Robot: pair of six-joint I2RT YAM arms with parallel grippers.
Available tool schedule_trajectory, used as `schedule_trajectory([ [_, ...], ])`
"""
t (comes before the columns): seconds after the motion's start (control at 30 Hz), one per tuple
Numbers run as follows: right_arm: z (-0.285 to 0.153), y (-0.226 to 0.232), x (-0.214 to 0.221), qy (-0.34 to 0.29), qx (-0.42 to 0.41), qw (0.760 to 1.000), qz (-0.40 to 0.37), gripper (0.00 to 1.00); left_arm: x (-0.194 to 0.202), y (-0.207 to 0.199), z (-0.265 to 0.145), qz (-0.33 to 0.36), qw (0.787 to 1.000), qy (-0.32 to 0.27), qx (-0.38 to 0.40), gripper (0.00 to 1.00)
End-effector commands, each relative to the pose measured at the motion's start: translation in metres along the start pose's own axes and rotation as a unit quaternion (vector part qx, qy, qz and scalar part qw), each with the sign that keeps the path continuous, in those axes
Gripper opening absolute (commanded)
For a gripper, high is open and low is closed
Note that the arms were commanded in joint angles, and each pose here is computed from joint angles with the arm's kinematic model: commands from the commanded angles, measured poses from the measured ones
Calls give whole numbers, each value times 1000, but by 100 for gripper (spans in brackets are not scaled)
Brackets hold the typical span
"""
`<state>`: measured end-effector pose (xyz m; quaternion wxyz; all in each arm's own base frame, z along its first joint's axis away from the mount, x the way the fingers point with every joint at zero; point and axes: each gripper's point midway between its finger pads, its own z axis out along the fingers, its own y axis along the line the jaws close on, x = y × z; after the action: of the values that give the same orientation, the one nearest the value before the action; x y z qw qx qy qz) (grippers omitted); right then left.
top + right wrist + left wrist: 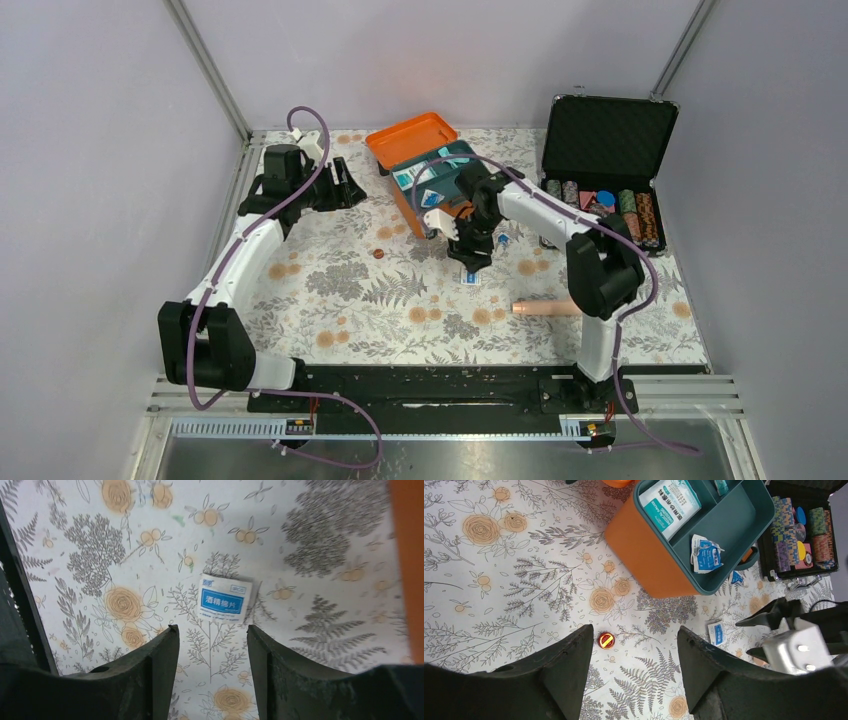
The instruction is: Organize the medicine kit
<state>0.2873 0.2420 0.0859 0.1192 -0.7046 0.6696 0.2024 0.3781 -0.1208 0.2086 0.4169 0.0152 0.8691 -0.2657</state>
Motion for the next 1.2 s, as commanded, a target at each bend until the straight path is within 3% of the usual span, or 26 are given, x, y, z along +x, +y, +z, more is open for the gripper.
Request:
schedule_trajectory([
  [0.0,14,7,22,38,-20,999,-19,60,-24,-7,-3,13,999,-34,9,62],
  [0.3,43,-1,39,97,-8,995,-36,62,-19,-4,-6,18,999,-33,3,62],
  [0.47,57,-1,46,128,6,990,-52,72,-18,-4,-5,17,999,-32,3,62],
  [0.7,68,-15,56,157,48,986,-42,68,-15,-3,-5,12,1000,-28,3,62],
  [0.97,73,-3,69,174,23,983,-46,49,-11,-3,-5,7,1000,-23,4,62],
  [1.17,55,3,42,128,29,991,-20,37,-10,-3,-4,8,1000,-19,3,62],
])
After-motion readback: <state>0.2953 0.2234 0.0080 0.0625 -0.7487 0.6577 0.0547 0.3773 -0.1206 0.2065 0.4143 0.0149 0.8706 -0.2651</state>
